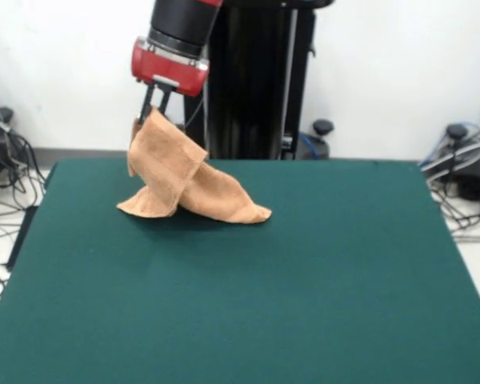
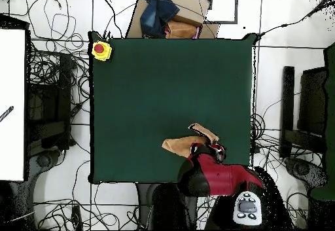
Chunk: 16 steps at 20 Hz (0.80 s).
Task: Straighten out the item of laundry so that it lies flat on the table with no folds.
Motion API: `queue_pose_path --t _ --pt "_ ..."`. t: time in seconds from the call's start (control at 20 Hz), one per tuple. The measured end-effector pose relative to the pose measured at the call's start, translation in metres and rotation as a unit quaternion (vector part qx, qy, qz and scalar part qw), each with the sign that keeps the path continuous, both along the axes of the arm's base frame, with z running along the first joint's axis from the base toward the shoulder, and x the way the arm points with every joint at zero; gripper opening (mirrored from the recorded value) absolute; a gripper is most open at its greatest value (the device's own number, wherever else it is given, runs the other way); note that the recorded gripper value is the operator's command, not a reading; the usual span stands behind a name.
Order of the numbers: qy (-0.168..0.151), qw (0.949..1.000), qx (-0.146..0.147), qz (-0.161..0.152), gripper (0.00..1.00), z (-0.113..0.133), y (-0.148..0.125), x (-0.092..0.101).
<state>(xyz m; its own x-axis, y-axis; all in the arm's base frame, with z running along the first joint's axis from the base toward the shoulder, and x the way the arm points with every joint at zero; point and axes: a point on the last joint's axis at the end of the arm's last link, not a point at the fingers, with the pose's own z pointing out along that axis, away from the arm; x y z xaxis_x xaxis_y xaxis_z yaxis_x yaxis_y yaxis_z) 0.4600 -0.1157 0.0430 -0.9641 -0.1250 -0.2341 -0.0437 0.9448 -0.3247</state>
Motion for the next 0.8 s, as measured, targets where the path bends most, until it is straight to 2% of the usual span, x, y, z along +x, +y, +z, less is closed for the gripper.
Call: queue_pose_path --t 0.3,0.8 --pt "0.004 0.9999 0.008 -0.012 0.00 -0.006 -0.007 -0.003" --pt "0.006 0.9998 0.013 -0.009 0.00 -0.010 -0.003 -0.002"
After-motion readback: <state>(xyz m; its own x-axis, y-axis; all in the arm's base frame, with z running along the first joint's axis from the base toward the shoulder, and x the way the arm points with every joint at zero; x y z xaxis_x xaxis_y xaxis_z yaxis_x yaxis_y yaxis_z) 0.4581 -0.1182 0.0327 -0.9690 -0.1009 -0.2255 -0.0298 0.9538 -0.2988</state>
